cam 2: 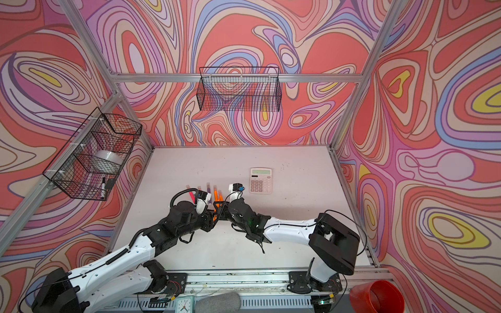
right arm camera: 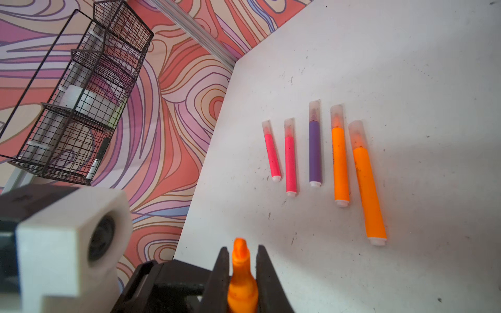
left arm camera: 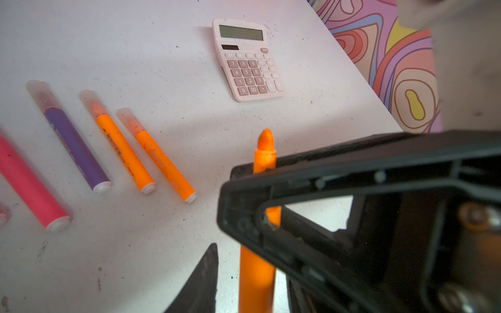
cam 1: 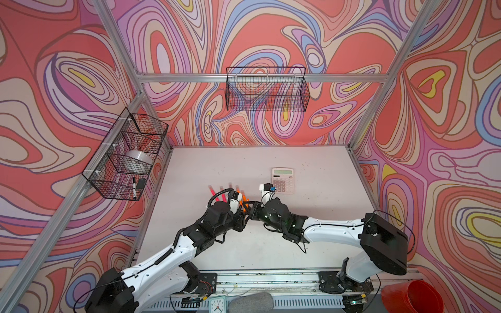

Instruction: Insert the pens into the pen caps

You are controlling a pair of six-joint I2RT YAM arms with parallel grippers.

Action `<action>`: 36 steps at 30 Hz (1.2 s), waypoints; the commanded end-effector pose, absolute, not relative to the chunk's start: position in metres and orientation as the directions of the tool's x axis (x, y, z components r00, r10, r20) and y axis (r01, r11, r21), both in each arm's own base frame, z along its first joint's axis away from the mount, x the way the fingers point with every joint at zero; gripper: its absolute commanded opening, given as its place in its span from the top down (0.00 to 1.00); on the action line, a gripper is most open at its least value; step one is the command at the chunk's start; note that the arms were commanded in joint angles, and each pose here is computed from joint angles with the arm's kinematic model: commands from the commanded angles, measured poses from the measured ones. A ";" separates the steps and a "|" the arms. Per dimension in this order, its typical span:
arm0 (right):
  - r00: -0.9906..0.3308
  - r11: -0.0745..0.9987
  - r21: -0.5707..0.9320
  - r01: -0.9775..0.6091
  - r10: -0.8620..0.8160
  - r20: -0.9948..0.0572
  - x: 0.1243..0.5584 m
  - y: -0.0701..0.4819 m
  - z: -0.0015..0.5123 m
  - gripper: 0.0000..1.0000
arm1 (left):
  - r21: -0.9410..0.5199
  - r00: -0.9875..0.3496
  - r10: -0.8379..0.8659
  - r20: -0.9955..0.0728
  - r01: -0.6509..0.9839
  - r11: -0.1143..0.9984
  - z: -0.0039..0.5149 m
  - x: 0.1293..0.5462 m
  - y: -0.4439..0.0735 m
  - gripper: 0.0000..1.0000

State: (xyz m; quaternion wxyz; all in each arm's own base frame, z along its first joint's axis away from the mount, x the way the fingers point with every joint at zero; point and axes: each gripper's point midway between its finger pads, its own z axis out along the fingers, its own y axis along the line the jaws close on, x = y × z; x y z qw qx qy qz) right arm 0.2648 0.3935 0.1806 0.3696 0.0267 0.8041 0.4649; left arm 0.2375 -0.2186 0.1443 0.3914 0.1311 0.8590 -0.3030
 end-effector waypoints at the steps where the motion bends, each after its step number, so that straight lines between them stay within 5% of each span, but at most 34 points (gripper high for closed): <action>1: -0.745 0.536 0.777 -0.330 0.357 -0.563 0.254 0.406 0.186 1.00 | -0.420 -0.596 -0.053 -0.801 0.497 0.759 0.163 0.247 -0.227 0.67; 7: -0.752 0.542 0.775 -0.325 0.350 -0.559 0.254 0.408 0.180 1.00 | -0.409 -0.575 -0.066 -0.815 0.492 0.768 0.168 0.252 -0.226 0.87; 13: -0.725 0.602 0.731 -0.321 0.340 -0.599 0.256 0.395 0.180 0.57 | -0.387 -0.569 -0.078 -0.818 0.444 0.808 0.164 0.256 -0.214 1.00; 17: -0.705 0.670 0.690 -0.273 0.349 -0.618 0.252 0.362 0.166 0.44 | -0.336 -0.562 -0.077 -0.824 0.375 0.864 0.153 0.257 -0.193 1.00; 28: -0.748 0.829 0.554 -0.074 0.321 -0.581 0.223 0.274 0.091 0.40 | -0.250 -0.417 -0.035 -0.908 0.473 0.845 0.146 0.226 -0.168 1.00; 36: -0.814 0.841 0.539 -0.057 0.273 -0.512 0.219 0.294 0.052 0.39 | -0.251 -0.378 -0.067 -0.923 0.463 0.850 0.153 0.219 -0.157 1.00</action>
